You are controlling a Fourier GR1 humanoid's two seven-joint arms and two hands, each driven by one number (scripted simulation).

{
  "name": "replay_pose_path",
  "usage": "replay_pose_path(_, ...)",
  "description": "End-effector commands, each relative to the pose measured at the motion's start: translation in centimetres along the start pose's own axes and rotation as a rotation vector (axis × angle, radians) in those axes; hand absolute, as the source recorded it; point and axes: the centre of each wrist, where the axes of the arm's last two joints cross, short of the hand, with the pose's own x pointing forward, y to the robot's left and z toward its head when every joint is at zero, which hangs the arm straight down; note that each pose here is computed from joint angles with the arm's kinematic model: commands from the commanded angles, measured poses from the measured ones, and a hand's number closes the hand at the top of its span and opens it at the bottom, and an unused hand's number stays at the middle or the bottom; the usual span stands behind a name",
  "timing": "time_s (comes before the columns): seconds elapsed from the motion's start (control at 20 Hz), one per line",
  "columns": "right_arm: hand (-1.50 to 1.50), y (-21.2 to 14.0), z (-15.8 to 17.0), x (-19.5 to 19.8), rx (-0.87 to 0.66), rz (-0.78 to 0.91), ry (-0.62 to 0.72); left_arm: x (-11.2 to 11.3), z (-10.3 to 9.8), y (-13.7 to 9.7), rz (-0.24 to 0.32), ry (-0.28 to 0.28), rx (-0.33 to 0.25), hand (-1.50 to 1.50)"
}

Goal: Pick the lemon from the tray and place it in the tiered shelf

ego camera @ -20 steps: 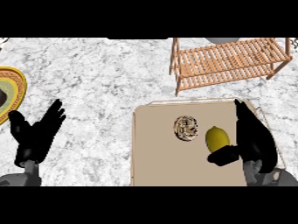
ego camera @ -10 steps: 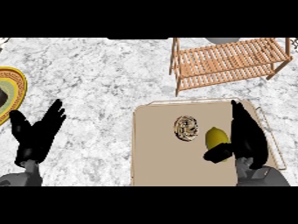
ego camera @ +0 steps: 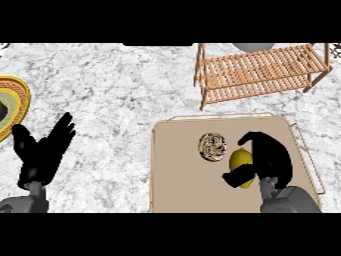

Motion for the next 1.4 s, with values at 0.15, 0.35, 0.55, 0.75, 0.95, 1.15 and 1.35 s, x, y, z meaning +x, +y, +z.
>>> replay_pose_path(0.15, 1.50, 1.7, 0.3, 0.9, 0.038, -0.052, -0.098, -1.4, 0.3, 0.6, 0.017, 0.077, 0.002, 0.00)
replay_pose_path(0.35, 1.50, 1.6, 2.9, 2.8, -0.041, -0.066, -0.198, -2.0, -0.4, -0.6, 0.017, 0.092, -0.021, 0.00)
replay_pose_path(0.55, 1.50, 0.3, 3.7, 2.9, 0.066, 0.009, -0.479, -1.8, 0.1, 1.0, 0.000, 0.078, -0.005, 0.00)
replay_pose_path(0.75, 1.50, -2.3, 4.9, 3.1, 0.195, -0.004, -0.784, -1.5, 0.0, -0.6, 0.017, 0.072, 0.002, 0.00)
replay_pose_path(0.95, 1.50, -6.4, 8.1, 2.4, 0.054, -0.092, -0.900, -1.3, 0.1, -0.8, 0.022, 0.080, 0.007, 0.00)
replay_pose_path(1.15, 1.50, -12.4, 11.7, 0.8, -0.114, -0.141, -0.895, -3.0, 0.8, 1.1, 0.003, 0.083, 0.029, 0.00)
replay_pose_path(1.35, 1.50, -16.3, 13.7, 0.5, -0.218, -0.215, -0.871, -1.9, 0.5, 1.2, 0.010, 0.083, 0.005, 0.00)
